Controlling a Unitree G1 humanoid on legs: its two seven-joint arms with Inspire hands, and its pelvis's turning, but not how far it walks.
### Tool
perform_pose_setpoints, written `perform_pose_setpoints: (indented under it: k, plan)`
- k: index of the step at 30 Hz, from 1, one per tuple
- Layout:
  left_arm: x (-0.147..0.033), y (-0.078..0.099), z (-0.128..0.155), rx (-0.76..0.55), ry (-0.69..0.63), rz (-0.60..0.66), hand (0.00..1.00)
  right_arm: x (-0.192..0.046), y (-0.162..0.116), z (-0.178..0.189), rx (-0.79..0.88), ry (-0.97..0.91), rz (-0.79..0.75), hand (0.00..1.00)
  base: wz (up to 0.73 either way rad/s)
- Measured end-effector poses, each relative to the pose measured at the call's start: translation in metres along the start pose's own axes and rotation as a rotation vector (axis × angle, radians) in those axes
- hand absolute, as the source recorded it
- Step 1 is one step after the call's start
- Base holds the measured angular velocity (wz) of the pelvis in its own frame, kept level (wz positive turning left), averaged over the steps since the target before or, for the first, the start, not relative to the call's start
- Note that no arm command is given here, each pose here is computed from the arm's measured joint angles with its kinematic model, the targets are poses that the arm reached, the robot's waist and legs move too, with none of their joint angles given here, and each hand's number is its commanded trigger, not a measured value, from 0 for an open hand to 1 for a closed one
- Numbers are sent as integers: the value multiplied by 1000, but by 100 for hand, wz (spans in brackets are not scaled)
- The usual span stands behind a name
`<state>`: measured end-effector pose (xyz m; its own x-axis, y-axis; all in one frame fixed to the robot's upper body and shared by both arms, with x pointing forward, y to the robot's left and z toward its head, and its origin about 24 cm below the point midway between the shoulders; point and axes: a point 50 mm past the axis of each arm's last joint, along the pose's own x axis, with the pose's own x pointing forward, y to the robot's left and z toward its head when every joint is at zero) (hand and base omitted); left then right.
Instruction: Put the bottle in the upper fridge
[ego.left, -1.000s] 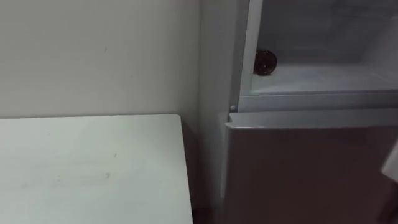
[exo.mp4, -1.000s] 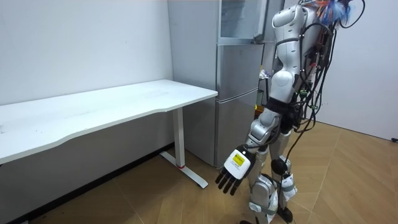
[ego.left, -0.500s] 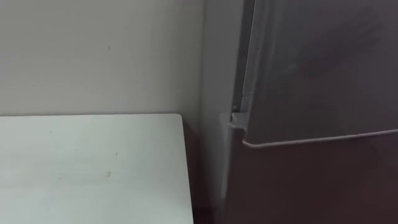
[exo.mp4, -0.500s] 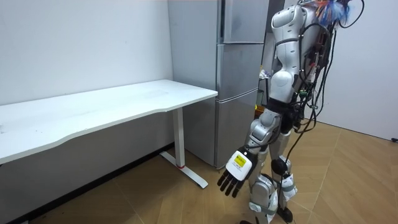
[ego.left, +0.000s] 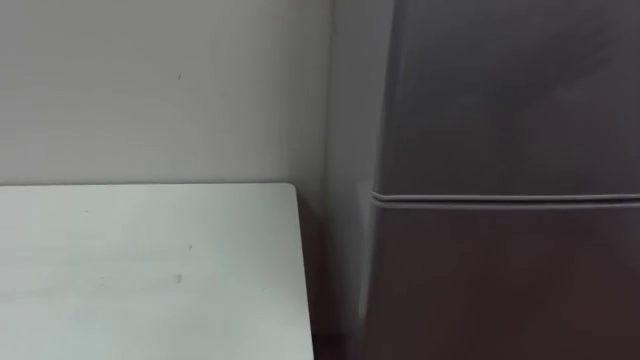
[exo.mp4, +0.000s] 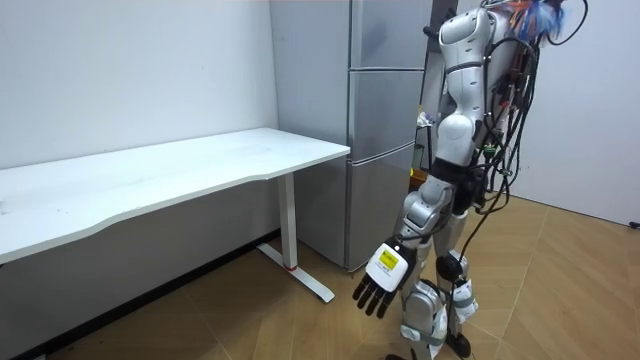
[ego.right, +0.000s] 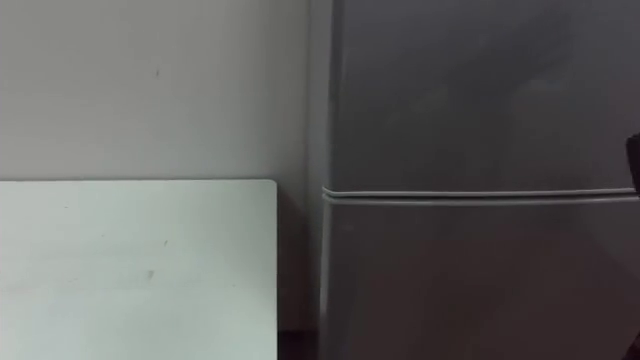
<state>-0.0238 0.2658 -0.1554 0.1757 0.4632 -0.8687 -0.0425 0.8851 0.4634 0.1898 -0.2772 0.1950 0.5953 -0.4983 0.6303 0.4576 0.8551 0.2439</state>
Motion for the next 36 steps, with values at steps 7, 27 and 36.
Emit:
perform_pose_setpoints:
  k: [7,27,36]
  plan:
    - [3,-1,11,18,-17,-10,0,14,16,-9,33,9,62,0,8]
    - [6,-2,33,123,-67,-108,0,35,28,-68,-43,167,52,0,6]
    - [7,1,33,163,-55,-110,0,44,24,-89,-53,235,21,0,4]
